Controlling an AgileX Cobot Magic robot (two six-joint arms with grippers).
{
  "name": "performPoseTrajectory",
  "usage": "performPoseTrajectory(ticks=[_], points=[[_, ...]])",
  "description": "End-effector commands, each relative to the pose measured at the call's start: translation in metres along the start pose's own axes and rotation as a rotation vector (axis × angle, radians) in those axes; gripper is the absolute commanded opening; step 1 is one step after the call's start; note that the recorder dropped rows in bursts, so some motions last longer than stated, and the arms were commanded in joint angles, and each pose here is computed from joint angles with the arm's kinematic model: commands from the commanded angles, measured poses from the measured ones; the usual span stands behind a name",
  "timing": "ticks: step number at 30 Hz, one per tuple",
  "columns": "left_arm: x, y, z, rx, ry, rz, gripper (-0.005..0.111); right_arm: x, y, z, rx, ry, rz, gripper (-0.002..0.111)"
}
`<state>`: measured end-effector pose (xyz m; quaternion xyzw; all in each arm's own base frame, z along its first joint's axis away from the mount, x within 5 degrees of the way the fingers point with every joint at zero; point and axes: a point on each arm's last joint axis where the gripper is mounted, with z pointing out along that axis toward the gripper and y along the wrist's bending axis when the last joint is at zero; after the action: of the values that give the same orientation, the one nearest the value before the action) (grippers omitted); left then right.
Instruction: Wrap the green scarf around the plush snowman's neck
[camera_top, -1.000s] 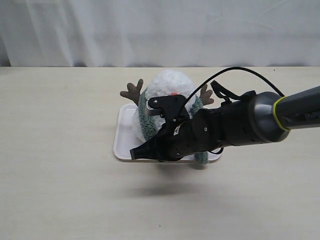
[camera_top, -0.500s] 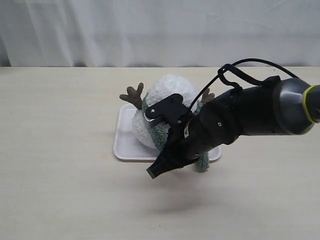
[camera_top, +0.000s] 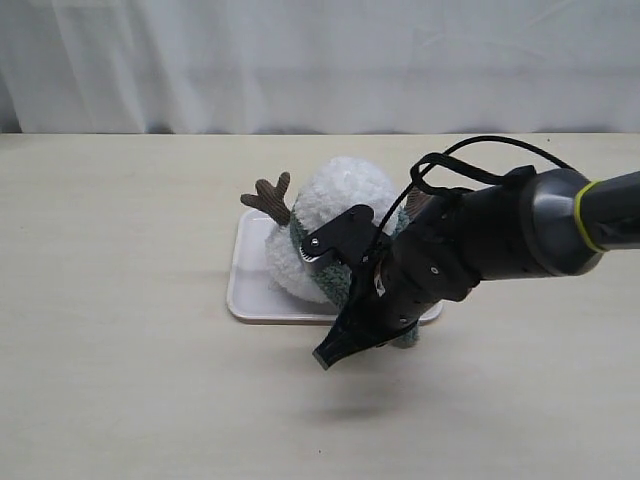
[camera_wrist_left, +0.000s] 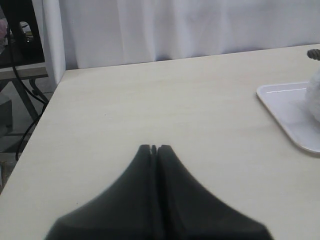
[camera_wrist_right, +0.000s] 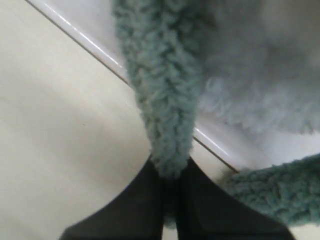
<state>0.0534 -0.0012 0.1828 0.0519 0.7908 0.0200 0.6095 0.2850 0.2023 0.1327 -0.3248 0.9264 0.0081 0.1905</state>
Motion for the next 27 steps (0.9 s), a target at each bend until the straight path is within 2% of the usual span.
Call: performPoseTrajectory(ticks=[1, 6, 8, 18, 23, 25, 26, 27], points=[[-0.001, 0.0, 0.0, -0.002, -0.015, -0.002, 0.0, 0.001, -0.002, 0.0, 0.01, 0.015, -0.004, 0.004], [-0.001, 0.0, 0.0, -0.002, -0.015, -0.002, 0.0, 0.001, -0.001, 0.0, 0.005, 0.013, 0.005, 0.004], [-0.001, 0.0, 0.0, -0.002, -0.015, -0.002, 0.0, 0.001, -0.001, 0.0, -0.002, 0.021, 0.021, 0.008], [-0.001, 0.0, 0.0, -0.002, -0.015, -0.002, 0.0, 0.004, -0.002, -0.03, -0.005, 0.063, 0.072, 0.047], [-0.001, 0.0, 0.0, -0.002, -0.015, -0.002, 0.0, 0.008, -0.006, -0.06, 0.009, 0.083, 0.082, 0.05], [-0.001, 0.0, 0.0, -0.002, -0.015, -0.002, 0.0, 0.006, -0.015, -0.067, 0.03, 0.037, 0.153, 0.05], [-0.001, 0.0, 0.0, -0.002, -0.015, -0.002, 0.0, 0.004, -0.028, -0.067, 0.067, 0.004, 0.249, 0.05], [-0.001, 0.0, 0.0, -0.002, -0.015, -0.002, 0.0, 0.004, -0.033, -0.066, 0.083, -0.002, 0.283, 0.05]])
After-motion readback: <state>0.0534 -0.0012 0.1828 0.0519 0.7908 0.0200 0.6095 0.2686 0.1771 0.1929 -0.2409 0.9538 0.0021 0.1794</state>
